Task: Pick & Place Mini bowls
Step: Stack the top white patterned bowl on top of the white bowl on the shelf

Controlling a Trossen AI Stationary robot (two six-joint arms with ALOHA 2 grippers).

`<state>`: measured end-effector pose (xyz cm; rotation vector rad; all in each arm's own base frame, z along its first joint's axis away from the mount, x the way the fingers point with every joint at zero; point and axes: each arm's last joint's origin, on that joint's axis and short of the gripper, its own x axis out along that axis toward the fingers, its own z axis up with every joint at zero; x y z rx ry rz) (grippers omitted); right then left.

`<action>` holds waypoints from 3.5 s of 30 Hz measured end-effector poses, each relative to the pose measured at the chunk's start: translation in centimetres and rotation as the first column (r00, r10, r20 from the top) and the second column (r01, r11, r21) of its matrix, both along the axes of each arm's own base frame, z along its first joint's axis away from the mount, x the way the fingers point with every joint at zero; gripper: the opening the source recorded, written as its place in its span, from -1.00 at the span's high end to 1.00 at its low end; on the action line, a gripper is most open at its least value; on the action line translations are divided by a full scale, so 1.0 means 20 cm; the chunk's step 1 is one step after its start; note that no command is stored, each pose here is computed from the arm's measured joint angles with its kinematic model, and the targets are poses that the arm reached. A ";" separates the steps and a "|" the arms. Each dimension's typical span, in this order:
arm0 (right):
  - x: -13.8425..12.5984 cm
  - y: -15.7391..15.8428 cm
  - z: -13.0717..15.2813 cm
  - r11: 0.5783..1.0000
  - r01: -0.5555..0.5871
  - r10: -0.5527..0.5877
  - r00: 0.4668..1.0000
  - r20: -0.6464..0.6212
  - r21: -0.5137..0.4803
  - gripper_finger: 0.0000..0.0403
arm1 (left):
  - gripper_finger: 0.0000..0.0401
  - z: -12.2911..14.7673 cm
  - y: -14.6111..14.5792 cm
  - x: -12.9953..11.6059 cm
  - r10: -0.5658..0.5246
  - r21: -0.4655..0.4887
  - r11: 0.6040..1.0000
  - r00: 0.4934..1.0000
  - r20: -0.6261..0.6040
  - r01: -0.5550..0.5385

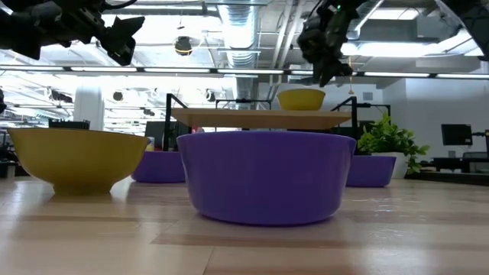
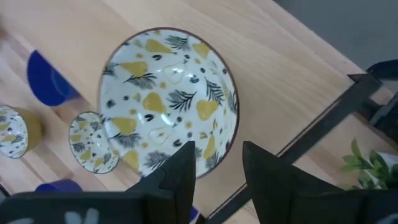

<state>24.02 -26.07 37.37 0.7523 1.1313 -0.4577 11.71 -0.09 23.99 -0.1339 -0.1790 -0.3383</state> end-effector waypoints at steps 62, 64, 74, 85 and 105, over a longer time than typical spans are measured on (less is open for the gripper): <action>0.79 1.25 -0.40 0.459 -0.886 0.869 0.464 -0.171 -0.071 0.40 | -0.26 0.00 -0.02 -0.01 -0.128 -0.029 0.991 0.991 -0.024 0.127; 0.81 1.28 -0.45 0.462 -0.882 0.866 0.471 -0.167 -0.090 0.40 | -0.26 0.00 -0.02 -0.01 -0.132 -0.028 0.991 0.991 -0.026 0.131; 0.84 1.39 -0.71 0.454 -0.880 0.860 0.473 -0.191 -0.139 0.40 | -0.26 0.00 -0.02 -0.01 -0.159 -0.065 0.986 0.986 -0.041 0.156; 0.82 1.37 -0.87 0.457 -0.877 0.844 0.480 -0.240 -0.148 0.40 | -0.26 0.00 -0.02 -0.01 -0.201 -0.069 0.978 0.978 -0.047 0.198; 0.81 1.34 -0.95 0.344 -0.918 0.875 0.389 -0.289 -0.196 0.40 | -0.26 0.00 -0.02 -0.01 -0.199 -0.062 0.979 0.979 -0.043 0.197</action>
